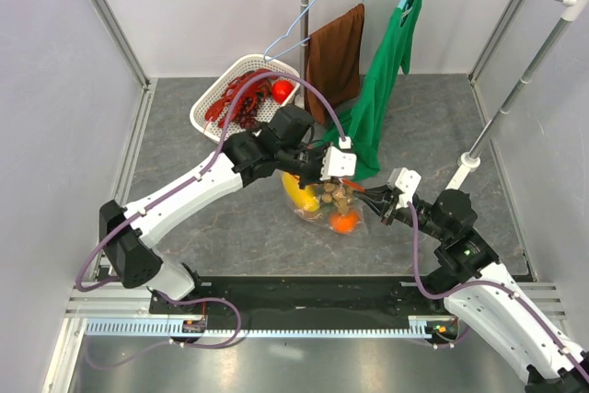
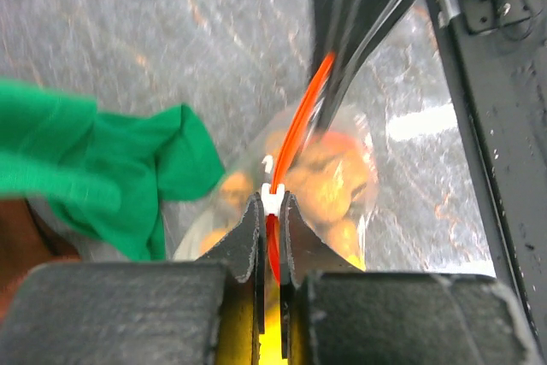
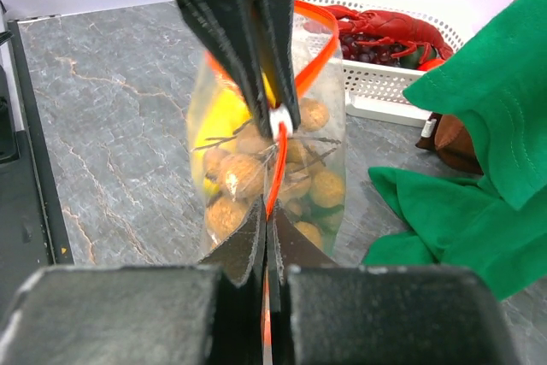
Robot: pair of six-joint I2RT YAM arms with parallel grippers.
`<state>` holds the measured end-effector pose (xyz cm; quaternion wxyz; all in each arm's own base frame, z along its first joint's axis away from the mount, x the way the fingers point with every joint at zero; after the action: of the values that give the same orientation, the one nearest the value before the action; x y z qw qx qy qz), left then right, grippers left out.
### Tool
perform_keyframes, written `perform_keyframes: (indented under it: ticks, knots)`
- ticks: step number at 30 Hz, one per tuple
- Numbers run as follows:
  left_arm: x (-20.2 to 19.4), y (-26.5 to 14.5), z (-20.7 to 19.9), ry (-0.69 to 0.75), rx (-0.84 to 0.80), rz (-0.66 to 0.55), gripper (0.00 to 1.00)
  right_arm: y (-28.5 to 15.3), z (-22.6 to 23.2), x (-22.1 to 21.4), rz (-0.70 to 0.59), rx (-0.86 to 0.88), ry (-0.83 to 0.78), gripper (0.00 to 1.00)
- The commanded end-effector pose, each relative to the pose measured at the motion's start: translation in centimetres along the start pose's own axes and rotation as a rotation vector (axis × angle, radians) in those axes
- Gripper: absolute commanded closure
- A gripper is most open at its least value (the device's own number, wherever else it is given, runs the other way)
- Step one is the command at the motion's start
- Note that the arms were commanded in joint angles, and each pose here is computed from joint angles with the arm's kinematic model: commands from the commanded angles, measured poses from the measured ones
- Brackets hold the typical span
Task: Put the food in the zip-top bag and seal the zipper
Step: Zip the zipper food storage bag at the center of the board.
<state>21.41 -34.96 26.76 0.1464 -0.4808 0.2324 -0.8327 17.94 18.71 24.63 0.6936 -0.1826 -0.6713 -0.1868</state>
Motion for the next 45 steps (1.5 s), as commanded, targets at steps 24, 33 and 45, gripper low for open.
perform_keyframes:
  ticks: [24,33,45]
  knots:
    - [-10.5,-14.5,-1.2,-0.128,0.256,0.348,0.98,-1.8,-0.4,1.0,-0.019,-0.095,0.02,1.0]
    - [-10.8,-15.0,-4.3,-0.13,0.223,0.353,0.98,-1.6,0.4,1.5,-0.005,-0.039,0.008,1.0]
    - [-8.9,-15.3,-4.3,-0.152,0.221,0.255,0.84,-1.5,0.9,1.4,0.007,0.0,-0.004,1.0]
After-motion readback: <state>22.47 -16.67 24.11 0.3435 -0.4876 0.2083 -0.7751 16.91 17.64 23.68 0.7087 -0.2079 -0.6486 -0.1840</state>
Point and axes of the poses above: each gripper's point midway between its finger pads, its own y axis out along the fingers, its own z axis along the line the jaws close on, x = y × z, the point moved 2 cm from there along -y, back along the fingers, and after that the axes turned 10 degrees about y, right-handed, at the moved point
